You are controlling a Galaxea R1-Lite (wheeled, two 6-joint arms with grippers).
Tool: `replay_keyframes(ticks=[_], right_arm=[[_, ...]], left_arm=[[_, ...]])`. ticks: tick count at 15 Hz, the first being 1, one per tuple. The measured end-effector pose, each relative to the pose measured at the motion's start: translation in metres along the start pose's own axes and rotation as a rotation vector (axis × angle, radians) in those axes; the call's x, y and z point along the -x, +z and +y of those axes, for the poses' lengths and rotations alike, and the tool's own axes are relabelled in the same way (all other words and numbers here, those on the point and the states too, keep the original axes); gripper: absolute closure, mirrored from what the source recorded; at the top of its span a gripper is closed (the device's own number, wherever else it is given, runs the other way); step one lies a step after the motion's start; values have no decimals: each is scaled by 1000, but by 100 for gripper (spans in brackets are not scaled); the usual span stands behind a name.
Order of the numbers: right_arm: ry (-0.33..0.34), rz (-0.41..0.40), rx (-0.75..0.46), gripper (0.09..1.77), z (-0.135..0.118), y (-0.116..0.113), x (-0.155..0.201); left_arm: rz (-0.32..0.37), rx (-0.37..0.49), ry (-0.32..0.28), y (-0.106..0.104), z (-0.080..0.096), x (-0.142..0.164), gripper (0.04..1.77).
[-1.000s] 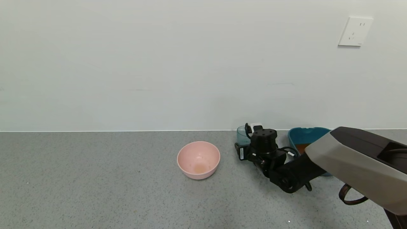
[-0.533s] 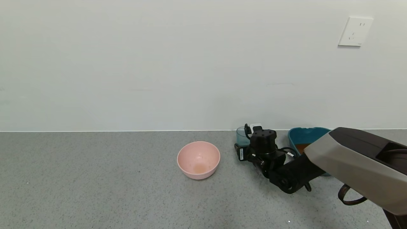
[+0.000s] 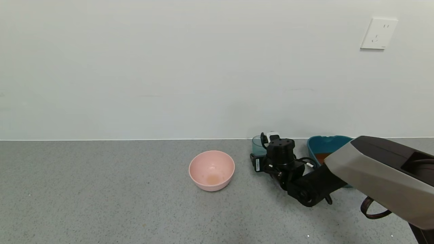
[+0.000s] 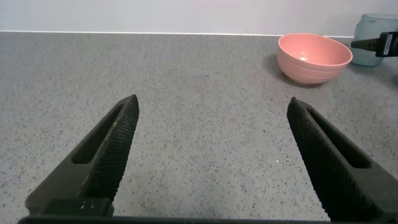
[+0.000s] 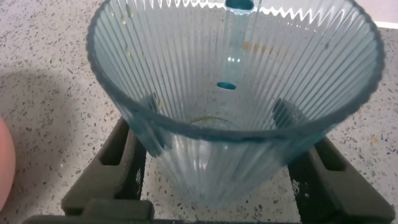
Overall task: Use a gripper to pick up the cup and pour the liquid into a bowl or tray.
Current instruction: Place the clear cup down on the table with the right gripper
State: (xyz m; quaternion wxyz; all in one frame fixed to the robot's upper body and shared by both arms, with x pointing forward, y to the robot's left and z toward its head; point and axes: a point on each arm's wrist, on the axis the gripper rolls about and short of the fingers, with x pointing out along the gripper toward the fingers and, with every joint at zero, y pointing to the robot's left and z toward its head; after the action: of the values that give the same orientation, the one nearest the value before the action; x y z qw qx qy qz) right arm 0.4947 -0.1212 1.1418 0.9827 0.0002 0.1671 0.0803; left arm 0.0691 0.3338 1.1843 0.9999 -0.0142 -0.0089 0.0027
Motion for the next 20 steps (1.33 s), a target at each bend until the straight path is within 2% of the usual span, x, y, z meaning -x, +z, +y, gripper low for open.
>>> replay_keyframes(ticks=[5,14,17,20], right_arm=[[0,5,3,32,0,-1,1],[1,25,10,20,-1,2,6],[4,41,21,19,-3,12,16],[22,62,30,17,-11,33,36]], left_arm=[[0,0,0,0,0,0,9],[0,0,0,0,0,0,9],[0,0,0,0,0,0,9],[0,0,0,0,0,0,9]])
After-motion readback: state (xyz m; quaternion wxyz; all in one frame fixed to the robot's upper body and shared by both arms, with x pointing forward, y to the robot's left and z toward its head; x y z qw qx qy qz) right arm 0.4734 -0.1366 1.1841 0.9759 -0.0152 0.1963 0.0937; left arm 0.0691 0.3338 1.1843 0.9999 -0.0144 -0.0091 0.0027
